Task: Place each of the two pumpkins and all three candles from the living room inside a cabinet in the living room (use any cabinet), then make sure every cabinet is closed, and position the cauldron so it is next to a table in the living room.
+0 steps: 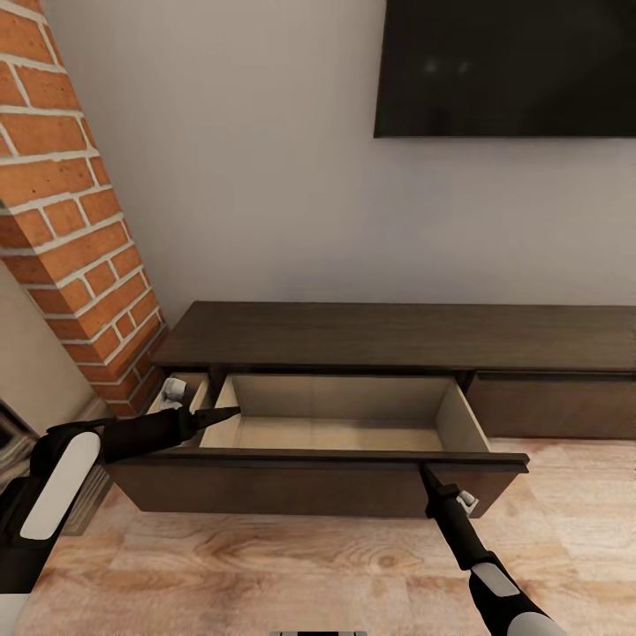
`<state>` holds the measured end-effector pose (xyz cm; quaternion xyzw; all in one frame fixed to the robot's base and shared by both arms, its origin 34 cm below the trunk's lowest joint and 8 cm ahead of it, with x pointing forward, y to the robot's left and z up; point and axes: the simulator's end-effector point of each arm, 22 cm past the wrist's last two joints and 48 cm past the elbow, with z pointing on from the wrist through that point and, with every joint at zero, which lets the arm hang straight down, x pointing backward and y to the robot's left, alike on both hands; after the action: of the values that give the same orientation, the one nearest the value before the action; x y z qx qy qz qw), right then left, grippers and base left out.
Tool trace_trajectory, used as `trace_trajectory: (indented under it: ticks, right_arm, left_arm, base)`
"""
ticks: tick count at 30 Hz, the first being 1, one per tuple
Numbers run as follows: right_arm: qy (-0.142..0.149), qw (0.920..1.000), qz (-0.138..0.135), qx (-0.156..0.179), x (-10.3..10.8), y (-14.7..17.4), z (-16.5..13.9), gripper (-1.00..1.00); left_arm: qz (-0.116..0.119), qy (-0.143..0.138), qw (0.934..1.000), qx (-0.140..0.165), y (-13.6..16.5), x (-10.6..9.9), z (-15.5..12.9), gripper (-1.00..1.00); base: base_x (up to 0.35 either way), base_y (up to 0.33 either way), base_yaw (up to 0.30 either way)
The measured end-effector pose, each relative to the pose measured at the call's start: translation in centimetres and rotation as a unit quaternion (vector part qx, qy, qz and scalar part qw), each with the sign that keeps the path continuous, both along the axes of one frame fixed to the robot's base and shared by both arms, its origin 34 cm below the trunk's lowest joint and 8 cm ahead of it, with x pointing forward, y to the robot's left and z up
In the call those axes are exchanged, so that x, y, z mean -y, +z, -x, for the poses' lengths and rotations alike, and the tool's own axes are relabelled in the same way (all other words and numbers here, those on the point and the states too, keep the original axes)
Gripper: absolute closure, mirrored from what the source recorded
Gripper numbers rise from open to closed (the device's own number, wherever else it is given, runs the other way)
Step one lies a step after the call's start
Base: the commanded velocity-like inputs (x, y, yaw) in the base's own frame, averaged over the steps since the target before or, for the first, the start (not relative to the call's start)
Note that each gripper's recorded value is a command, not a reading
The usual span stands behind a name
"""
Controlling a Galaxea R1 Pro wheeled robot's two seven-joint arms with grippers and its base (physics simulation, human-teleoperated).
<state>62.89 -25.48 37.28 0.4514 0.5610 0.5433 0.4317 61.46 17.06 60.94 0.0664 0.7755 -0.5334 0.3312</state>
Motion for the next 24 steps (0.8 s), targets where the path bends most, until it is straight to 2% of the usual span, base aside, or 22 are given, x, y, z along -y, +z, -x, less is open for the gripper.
trace_trajectory:
  ticks: [20, 21, 22, 24]
  right_arm:
    - [0.0, 0.9999, 0.009, -0.006, 0.0, 0.0, -0.9, 1.0]
    - [0.0, 0.9999, 0.009, -0.006, 0.0, 0.0, -0.9, -1.0]
    - [0.011, 0.9999, 0.005, -0.002, -0.6, -0.2, 0.1, -1.0]
    - [0.011, 0.9999, 0.004, -0.002, -0.6, -0.1, 0.1, -1.0]
  left_arm:
    - [0.0, 0.0, 1.0, 0.0, 0.0, 0.0, 0.0, -1.0]
    - [0.0, 0.0, 1.0, 0.0, 0.0, 0.0, 0.0, -1.0]
    - [0.0, 0.0, 1.0, 0.0, 0.0, 0.0, 0.0, -1.0]
    - [0.0, 0.0, 1.0, 0.0, 0.0, 0.0, 0.0, -1.0]
  base:
    - [-0.029, 0.0, 0.0]
    - [0.0, 0.0, 0.0]
    - [0.0, 0.0, 0.0]
    - [0.0, 0.0, 0.0]
